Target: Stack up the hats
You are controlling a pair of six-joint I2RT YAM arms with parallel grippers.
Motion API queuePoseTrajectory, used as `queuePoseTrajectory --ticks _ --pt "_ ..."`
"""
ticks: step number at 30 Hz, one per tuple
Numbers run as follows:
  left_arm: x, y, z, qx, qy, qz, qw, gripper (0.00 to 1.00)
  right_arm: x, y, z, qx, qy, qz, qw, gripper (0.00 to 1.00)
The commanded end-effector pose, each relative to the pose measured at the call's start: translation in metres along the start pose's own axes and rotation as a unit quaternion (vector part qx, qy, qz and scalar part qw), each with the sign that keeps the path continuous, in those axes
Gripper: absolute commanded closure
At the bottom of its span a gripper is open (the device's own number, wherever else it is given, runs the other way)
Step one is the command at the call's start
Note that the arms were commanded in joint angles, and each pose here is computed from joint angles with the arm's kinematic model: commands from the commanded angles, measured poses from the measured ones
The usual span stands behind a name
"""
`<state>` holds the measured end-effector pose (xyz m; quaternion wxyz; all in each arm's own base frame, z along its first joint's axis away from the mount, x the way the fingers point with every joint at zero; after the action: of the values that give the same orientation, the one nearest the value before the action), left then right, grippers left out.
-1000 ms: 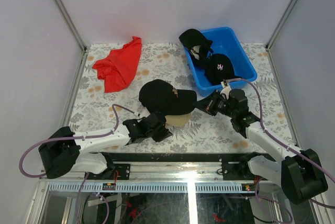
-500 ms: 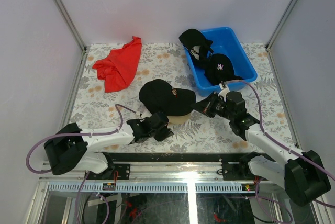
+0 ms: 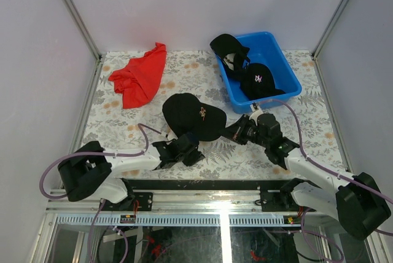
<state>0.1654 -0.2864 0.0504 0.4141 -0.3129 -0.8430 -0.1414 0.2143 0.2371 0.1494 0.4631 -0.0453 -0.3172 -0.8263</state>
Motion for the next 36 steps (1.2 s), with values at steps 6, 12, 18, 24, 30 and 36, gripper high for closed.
queuePoseTrajectory --ticks 6,12,18,24,30,36 --pt "0.012 -0.002 -0.054 -0.003 -0.095 0.000 0.996 0.94 0.004 -0.045 -0.013 0.023 -0.021 0.090 0.995 1.00" --pt "0.034 0.004 -0.060 -0.007 -0.108 -0.009 0.994 0.93 0.001 -0.040 -0.012 0.042 -0.027 0.085 0.995 0.62" --pt "0.052 0.012 -0.047 0.005 -0.108 -0.012 0.994 0.93 0.000 -0.036 -0.014 0.051 -0.038 0.077 0.995 0.40" --pt "0.058 0.018 -0.021 0.022 -0.093 -0.009 0.995 0.93 0.003 -0.035 -0.014 0.053 -0.036 0.072 0.995 0.36" --pt "0.076 0.014 -0.019 0.011 -0.095 0.011 0.995 0.97 0.012 -0.045 -0.021 0.049 -0.041 0.081 0.995 0.35" --pt "0.124 0.026 -0.043 -0.026 -0.106 -0.022 0.994 0.98 0.019 -0.056 -0.031 0.050 -0.048 0.092 0.993 0.35"
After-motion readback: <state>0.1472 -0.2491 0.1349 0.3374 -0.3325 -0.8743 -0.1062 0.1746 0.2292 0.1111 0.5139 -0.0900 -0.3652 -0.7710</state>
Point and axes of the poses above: each gripper's point midway between its finger pads, its own x axis back along the fingers, its own z axis along the line the jaws close on, y = z × x, the point moved 2 cm from there along x, back along the fingers, and after that the axes turned 12 degrees about x, right-handed, at the moved point
